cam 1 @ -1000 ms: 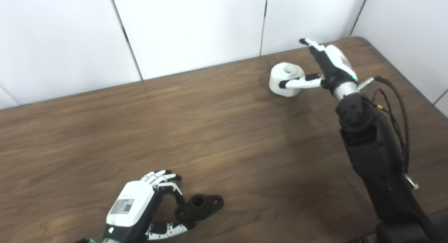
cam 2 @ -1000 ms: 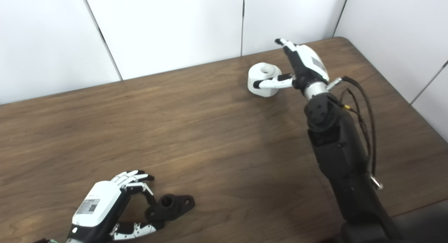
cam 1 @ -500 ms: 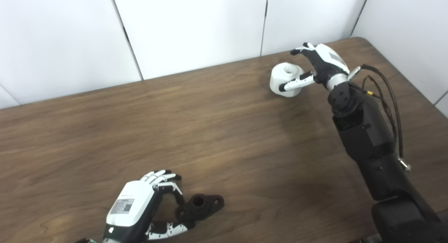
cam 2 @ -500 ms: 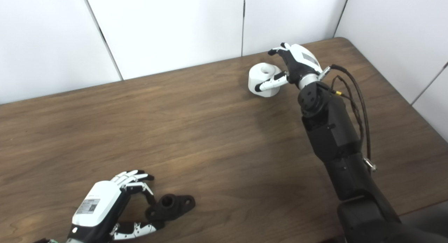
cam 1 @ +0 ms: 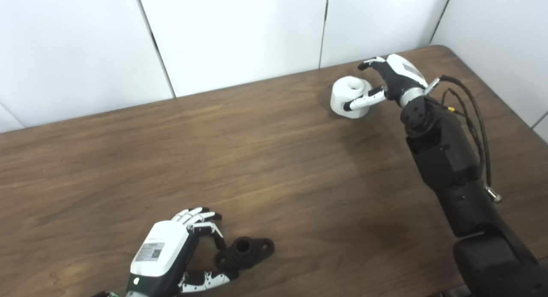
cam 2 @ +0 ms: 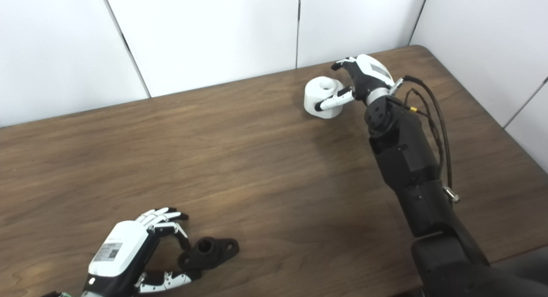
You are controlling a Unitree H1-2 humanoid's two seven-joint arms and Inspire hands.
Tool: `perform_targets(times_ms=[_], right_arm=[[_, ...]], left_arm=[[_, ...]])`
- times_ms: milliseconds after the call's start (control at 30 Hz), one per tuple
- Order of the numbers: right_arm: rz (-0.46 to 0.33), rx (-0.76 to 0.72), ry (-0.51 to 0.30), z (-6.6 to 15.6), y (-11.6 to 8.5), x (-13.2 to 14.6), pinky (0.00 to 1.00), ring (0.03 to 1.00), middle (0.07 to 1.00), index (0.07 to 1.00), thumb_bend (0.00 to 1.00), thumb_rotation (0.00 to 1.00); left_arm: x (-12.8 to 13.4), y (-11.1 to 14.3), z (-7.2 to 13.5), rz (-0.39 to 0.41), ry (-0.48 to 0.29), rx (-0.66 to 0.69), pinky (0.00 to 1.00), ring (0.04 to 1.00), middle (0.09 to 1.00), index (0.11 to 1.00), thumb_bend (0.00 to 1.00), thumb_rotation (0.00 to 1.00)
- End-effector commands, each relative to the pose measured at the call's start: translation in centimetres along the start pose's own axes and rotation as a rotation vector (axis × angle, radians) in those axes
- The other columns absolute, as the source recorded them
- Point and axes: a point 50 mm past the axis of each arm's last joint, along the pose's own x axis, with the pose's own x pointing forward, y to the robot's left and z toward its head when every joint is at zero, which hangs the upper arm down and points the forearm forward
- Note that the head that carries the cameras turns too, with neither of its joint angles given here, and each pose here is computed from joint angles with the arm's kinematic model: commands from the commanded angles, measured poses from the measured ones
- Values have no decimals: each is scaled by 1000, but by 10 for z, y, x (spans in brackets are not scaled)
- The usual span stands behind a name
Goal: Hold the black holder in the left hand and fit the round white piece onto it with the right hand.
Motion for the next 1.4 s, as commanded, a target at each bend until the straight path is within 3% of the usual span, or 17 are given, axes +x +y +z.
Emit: perform_targets(times_ms=[0, 700, 1367], right_arm=[[-82, -4, -41, 14, -32, 7, 940, 1000, 943, 819, 798, 335], [-74, 0, -41, 17, -33, 13, 900, 997, 906, 794, 781, 306], [-26, -114, -61, 13, -32, 12, 895, 977, 879, 742, 785, 330]], left_arm=[[-5, -8, -15, -62, 80, 24, 878, 875, 804, 489, 514, 55], [-3, -8, -15, -67, 84, 19, 875, 877, 805, 490, 514, 55], [-1, -6, -12, -65, 87, 23, 881, 880, 808, 490, 513, 57]])
